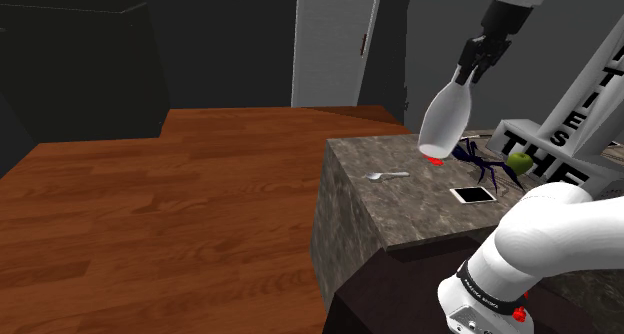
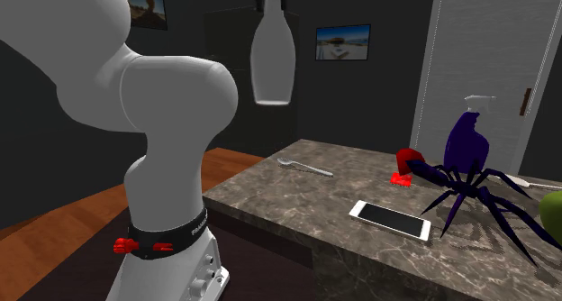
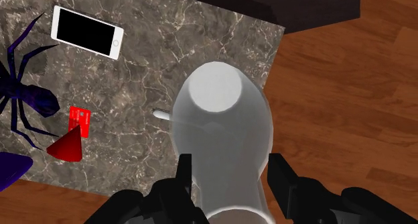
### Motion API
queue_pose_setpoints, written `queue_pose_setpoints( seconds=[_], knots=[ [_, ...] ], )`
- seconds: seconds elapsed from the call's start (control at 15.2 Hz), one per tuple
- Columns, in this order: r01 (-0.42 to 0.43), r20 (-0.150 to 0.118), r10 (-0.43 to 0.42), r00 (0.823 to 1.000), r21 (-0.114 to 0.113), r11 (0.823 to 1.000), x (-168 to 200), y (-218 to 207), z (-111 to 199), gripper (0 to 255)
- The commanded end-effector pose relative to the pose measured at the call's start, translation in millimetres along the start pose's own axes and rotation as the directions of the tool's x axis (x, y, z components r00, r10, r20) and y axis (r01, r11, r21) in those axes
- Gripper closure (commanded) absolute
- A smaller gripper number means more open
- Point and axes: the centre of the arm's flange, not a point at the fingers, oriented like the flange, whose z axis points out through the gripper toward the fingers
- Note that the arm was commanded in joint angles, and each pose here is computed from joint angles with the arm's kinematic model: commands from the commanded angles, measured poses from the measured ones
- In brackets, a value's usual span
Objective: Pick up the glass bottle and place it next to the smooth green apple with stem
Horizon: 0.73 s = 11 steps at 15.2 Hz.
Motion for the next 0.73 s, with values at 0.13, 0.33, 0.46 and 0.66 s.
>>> queue_pose_setpoints(
  seconds=[0.13,0.33,0.46,0.66],
  knots=[
    [0.0,0.0,0.0,1.0,0.0,1.0,3,0,-21,255],
    [0.0,0.0,0.0,1.0,0.0,1.0,4,0,-37,255],
    [0.0,0.0,0.0,1.0,0.0,1.0,6,0,-48,255],
    [0.0,0.0,0.0,1.0,0.0,1.0,7,0,-63,255]
  ],
)
